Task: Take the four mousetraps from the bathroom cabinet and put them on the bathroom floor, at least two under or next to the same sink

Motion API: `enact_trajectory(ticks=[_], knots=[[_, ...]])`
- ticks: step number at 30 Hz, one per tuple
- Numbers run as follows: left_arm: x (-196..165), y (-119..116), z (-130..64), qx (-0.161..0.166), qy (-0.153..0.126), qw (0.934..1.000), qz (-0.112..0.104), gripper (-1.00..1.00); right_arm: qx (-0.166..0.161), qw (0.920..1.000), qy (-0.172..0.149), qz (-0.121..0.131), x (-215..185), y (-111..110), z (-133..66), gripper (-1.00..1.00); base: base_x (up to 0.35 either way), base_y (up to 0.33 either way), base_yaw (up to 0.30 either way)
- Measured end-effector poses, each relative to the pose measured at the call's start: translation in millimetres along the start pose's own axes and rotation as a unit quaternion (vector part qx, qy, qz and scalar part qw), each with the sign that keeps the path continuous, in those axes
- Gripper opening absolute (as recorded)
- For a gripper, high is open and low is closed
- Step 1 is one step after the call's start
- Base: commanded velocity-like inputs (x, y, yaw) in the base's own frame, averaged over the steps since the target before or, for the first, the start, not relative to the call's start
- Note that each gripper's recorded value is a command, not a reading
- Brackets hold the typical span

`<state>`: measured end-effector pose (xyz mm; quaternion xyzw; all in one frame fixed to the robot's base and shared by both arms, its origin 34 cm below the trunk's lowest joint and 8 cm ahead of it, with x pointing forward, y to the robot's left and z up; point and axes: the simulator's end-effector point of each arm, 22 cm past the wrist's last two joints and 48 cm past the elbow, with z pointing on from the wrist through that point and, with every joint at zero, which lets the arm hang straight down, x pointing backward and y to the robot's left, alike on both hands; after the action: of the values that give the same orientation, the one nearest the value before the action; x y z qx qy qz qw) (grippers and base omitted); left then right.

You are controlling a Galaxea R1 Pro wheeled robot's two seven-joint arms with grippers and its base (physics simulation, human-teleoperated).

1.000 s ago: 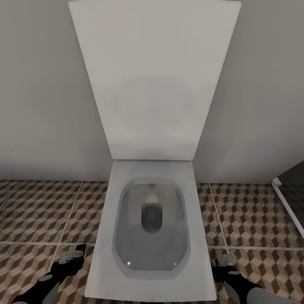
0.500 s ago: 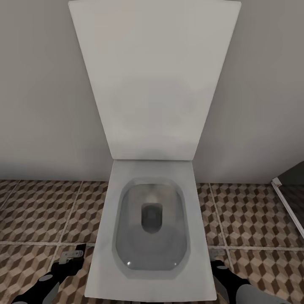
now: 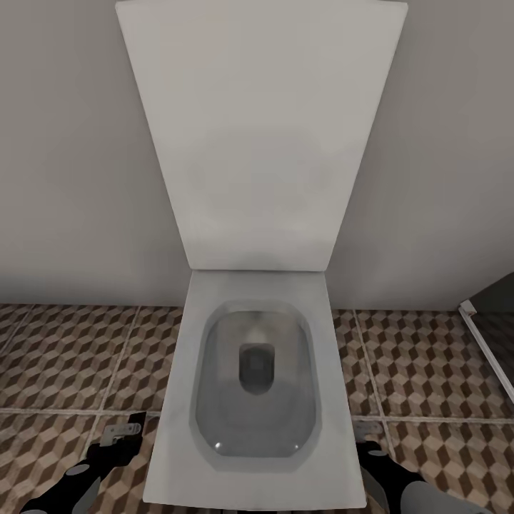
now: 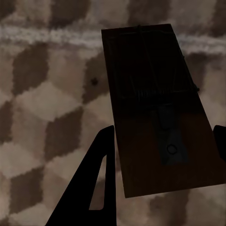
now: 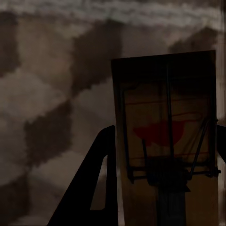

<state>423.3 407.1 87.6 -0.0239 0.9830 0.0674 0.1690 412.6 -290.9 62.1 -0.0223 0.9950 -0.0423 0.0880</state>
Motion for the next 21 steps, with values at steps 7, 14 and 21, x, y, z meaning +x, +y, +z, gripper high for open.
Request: enact_trajectory(ticks=[7, 14, 21], knots=[[0.2, 0.0, 0.0, 0.000, 0.000, 1.0000, 0.000, -1.00, 0.005, 1.0000, 0.000, 0.003, 0.8, -6.0, 0.1, -1.00, 0.000, 0.000, 0.000], [0.0, 0.0, 0.0, 0.000, 0.000, 1.0000, 0.000, -1.00, 0.006, 1.0000, 0.000, 0.005, 1.1, -7.0, 0.2, -1.00, 0.000, 0.000, 0.000], [-0.1, 0.0, 0.0, 0.000, 0.000, 1.0000, 0.000, -1.00, 0.006, 1.0000, 0.000, 0.005, 1.6, -7.0, 0.2, -1.00, 0.000, 0.000, 0.000]])
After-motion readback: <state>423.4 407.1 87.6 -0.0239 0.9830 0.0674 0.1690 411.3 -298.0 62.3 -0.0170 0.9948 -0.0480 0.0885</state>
